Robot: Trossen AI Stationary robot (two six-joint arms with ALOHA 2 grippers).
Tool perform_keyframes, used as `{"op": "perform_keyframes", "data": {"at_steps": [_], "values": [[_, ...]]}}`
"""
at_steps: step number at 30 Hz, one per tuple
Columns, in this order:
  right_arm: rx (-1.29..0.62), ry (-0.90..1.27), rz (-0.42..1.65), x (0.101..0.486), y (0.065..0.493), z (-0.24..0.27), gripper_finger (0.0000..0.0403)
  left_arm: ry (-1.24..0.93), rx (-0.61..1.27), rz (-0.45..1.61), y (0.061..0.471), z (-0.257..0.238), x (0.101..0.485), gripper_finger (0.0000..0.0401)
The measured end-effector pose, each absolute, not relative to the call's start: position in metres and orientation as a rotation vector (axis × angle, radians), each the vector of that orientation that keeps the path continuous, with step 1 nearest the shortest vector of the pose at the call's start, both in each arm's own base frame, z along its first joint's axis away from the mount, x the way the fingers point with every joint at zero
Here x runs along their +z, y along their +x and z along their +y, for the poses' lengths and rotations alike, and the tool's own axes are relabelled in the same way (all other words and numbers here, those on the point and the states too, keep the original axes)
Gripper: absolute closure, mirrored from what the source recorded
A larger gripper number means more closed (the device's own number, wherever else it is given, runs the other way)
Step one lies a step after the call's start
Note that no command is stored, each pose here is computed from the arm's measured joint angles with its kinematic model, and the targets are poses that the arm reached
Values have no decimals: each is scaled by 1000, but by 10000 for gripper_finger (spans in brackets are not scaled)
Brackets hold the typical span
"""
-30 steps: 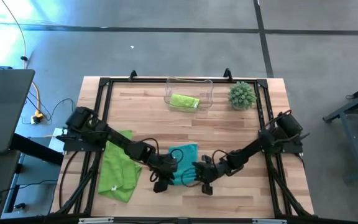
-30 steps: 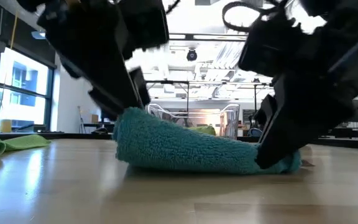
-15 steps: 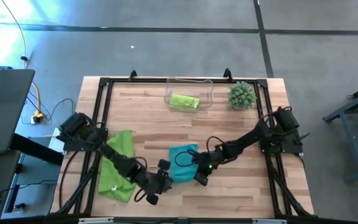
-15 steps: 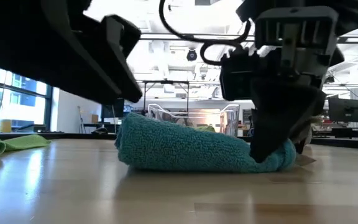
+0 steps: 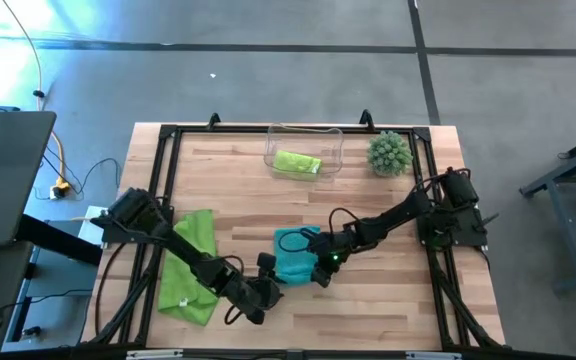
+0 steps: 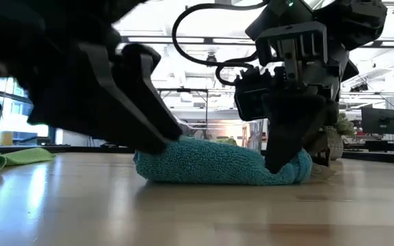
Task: Roll microfiber towels into tight, uniform cylinder then place into a basket
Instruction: Roll the blue microfiber cloth
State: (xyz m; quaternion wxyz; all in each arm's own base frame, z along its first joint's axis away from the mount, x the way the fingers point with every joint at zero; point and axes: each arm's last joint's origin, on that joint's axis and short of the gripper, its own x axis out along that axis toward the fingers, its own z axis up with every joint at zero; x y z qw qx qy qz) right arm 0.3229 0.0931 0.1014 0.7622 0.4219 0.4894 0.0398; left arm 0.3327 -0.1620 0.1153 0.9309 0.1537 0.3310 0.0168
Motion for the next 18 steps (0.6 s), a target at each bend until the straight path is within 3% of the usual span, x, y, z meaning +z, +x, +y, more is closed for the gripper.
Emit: {"op": "perform_keyframes", "data": {"at_steps": [10,18], "values": [[93,919,1063,102,323,94,398,316,129,709,341,-145,100,229],[150,845,1051,103,324,94,358,152,66,770,347,-131,93,229]]}}
